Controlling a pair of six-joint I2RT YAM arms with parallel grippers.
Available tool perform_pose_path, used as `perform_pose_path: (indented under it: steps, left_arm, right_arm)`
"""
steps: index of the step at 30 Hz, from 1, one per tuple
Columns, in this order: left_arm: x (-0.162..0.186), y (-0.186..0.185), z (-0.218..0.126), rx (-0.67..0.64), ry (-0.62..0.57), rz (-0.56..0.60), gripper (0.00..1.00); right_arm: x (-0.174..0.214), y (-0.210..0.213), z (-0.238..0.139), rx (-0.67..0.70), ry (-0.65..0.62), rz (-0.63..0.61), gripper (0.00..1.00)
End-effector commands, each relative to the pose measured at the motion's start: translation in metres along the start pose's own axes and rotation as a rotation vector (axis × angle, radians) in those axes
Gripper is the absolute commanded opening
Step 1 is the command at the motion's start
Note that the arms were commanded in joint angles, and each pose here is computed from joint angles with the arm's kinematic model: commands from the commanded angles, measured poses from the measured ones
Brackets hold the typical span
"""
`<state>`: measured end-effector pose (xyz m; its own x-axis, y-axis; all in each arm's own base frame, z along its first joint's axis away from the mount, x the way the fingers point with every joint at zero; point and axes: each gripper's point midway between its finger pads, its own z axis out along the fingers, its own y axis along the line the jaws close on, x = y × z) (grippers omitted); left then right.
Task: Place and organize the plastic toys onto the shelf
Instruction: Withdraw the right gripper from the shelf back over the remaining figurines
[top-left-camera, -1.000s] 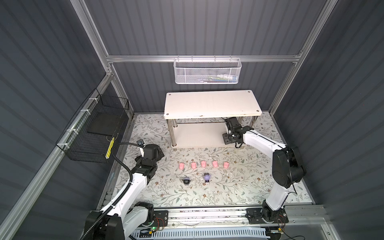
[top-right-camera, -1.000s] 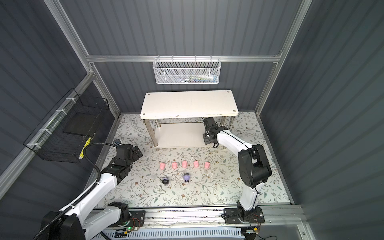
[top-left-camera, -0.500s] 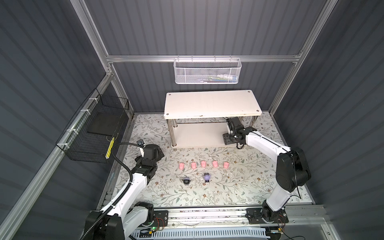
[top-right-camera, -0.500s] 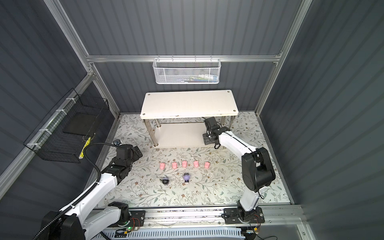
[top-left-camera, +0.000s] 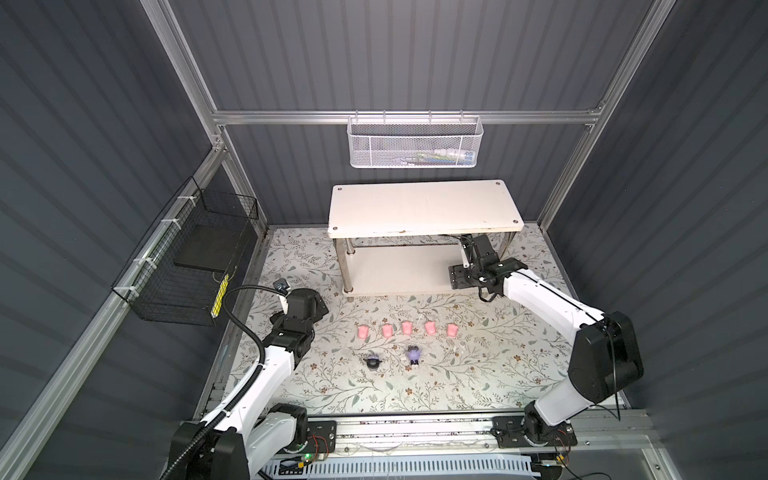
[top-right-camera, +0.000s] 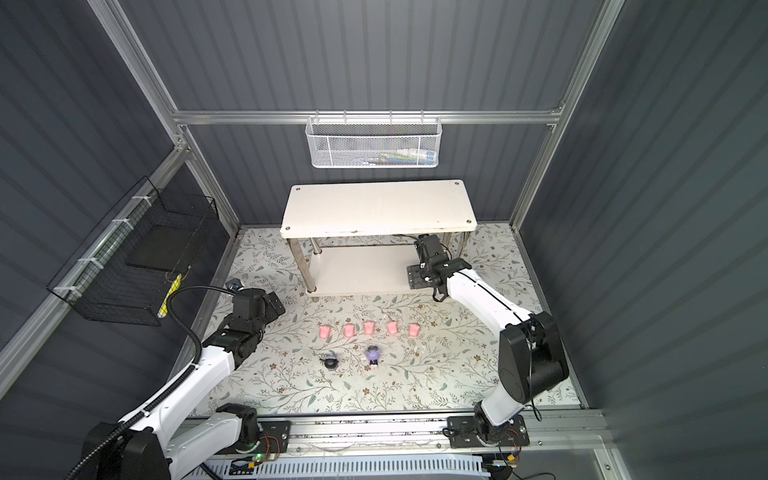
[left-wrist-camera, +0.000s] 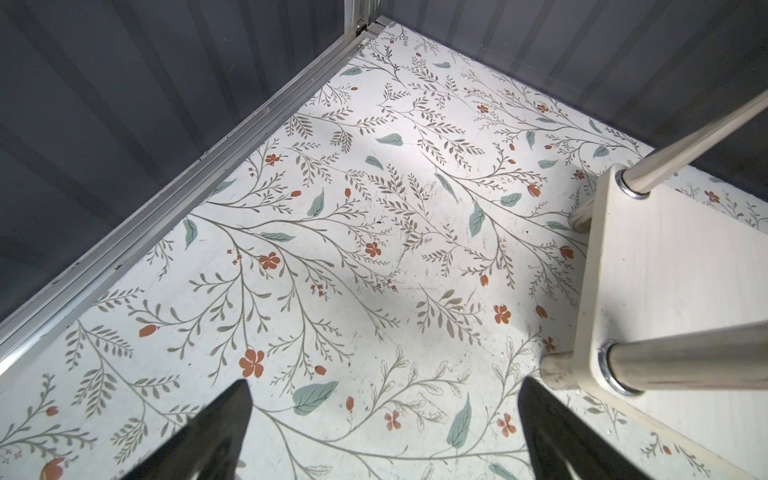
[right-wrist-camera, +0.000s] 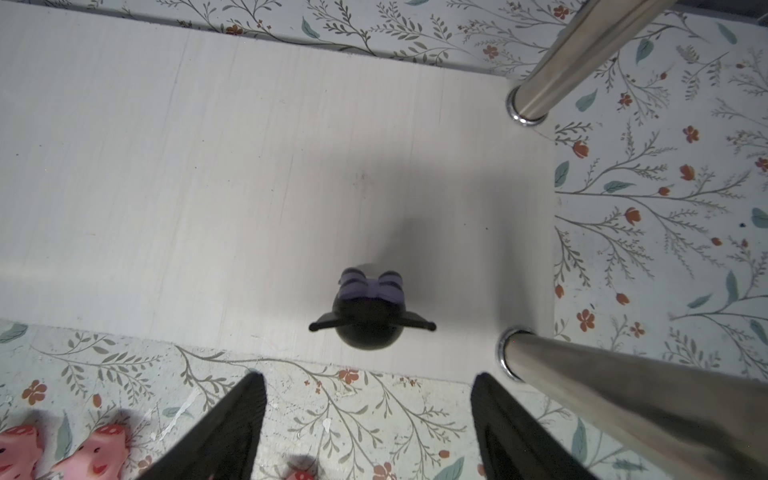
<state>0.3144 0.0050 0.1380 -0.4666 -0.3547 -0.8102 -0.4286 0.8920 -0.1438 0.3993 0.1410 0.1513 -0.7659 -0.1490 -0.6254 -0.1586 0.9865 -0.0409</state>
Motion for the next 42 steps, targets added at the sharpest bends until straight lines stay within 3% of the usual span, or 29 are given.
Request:
perform_pose_path:
  steps: [1,12,19,30,42]
  left_arm:
    - [0.007,0.005,0.002,-0.02,0.013,0.0,1.0]
    - [0.011,0.003,0.005,-0.012,0.024,-0.011,1.0]
    - [0.009,-0.002,0.006,0.001,0.029,-0.017,1.0]
    - [0.007,-0.002,0.006,0.001,0.023,-0.019,1.0]
    - [0.01,0.001,0.004,0.003,0.018,-0.032,1.0]
  right_arm:
    - [0.0,-0.001,-0.012,-0.023,-0.042,0.047,0.8]
    - [0.005,0.001,-0.071,-0.139,-0.214,0.148,0.81]
    - [0.027,0.019,-0.115,-0.228,-0.297,0.069,0.81]
    - [0.13,0.093,-0.121,-0.502,-0.083,-0.149,0.82]
    - [0.177,0.144,-0.104,-0.54,0.083,-0.252,0.83]
